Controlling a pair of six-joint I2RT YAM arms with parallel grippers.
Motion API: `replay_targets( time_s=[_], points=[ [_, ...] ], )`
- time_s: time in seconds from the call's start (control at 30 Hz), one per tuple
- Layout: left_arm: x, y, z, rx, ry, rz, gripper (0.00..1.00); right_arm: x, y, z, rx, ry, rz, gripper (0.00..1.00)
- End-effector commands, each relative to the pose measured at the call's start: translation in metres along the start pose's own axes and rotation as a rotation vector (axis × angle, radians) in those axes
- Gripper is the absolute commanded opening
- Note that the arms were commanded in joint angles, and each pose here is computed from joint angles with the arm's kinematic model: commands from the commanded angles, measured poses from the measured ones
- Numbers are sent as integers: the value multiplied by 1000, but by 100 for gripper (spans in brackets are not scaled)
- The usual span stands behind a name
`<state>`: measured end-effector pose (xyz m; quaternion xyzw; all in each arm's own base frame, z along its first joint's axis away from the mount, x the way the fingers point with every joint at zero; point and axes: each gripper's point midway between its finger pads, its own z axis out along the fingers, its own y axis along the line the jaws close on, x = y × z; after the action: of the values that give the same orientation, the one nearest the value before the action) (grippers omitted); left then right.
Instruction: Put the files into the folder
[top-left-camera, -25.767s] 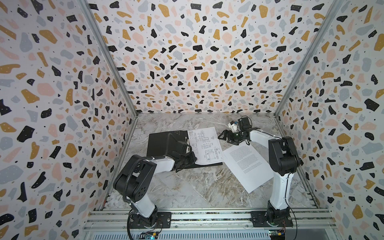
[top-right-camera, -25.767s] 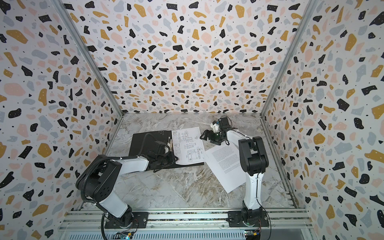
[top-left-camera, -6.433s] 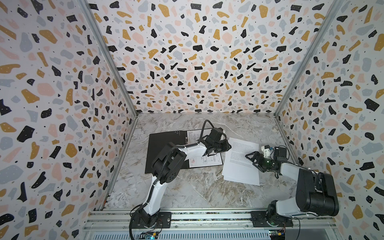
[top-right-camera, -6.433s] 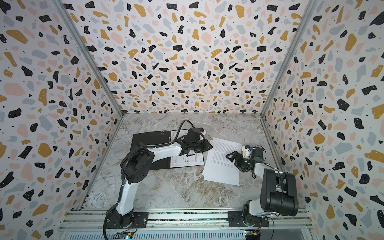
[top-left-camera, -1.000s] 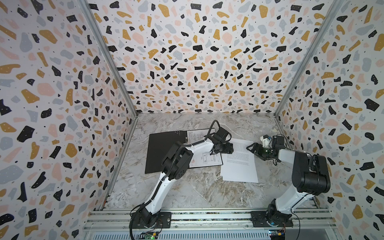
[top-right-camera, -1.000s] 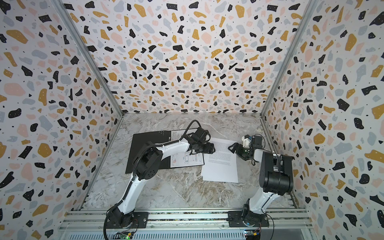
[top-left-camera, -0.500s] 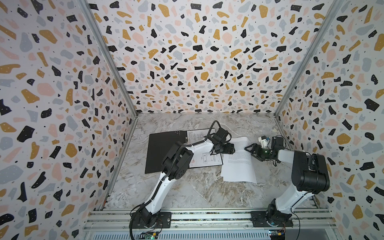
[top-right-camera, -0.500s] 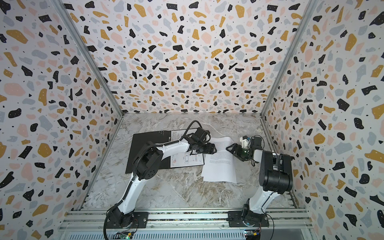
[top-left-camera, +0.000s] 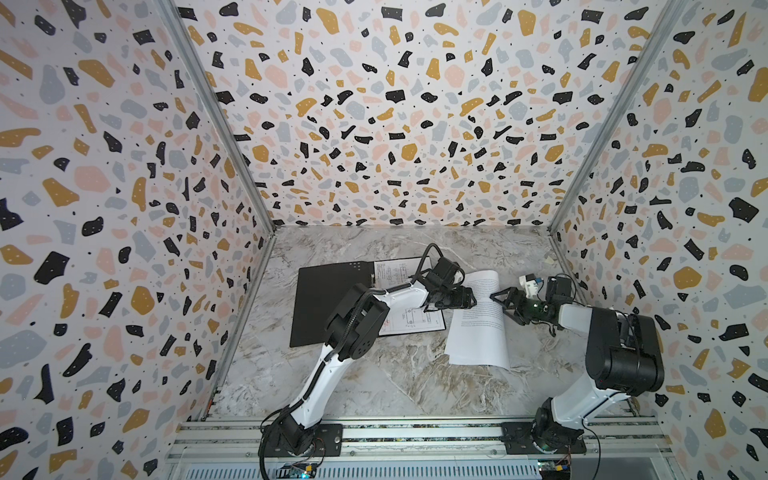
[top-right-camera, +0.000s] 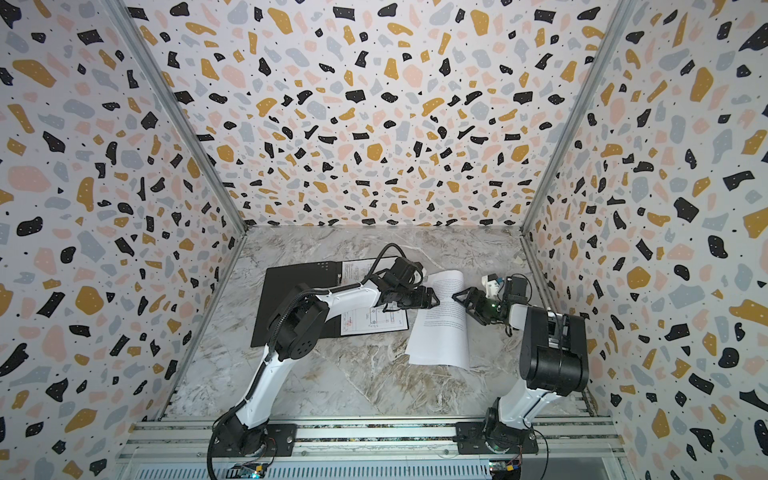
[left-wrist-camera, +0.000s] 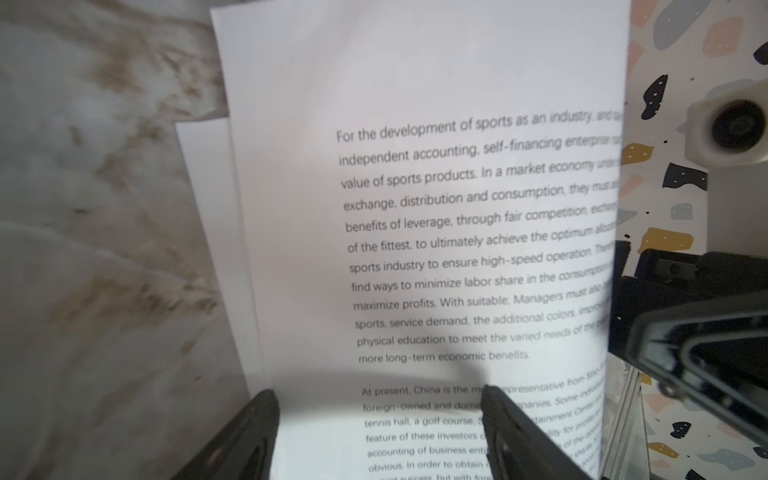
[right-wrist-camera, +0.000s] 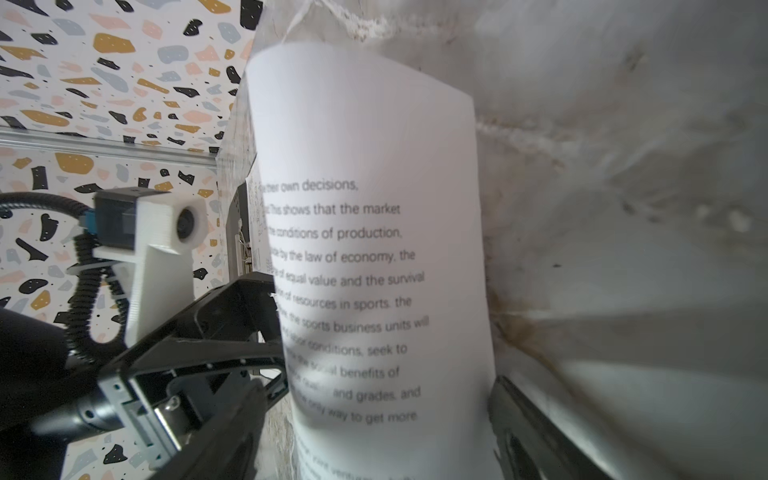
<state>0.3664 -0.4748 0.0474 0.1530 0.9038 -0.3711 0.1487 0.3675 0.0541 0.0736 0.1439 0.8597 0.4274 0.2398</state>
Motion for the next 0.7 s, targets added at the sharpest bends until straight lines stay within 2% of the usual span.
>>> replay_targets(
  time_s=[0.0, 0.3, 0.4, 0.5, 0.67],
  points=[
    [13, -6, 12, 32, 26, -12, 79, -5, 6, -18, -2, -38, 8, 85],
    [17, -15, 19, 53, 24, -11, 79, -3, -14, -44, 108, -89, 29, 89],
    [15, -11, 16, 25, 27, 12, 79, 5, -24, -47, 196, -77, 14, 91],
    [8, -13, 4, 8, 19, 38, 79, 18, -34, -47, 268, -61, 6, 93],
    [3, -25, -29, 2, -19, 62, 83, 32, -35, -46, 308, -60, -13, 93]
  ],
)
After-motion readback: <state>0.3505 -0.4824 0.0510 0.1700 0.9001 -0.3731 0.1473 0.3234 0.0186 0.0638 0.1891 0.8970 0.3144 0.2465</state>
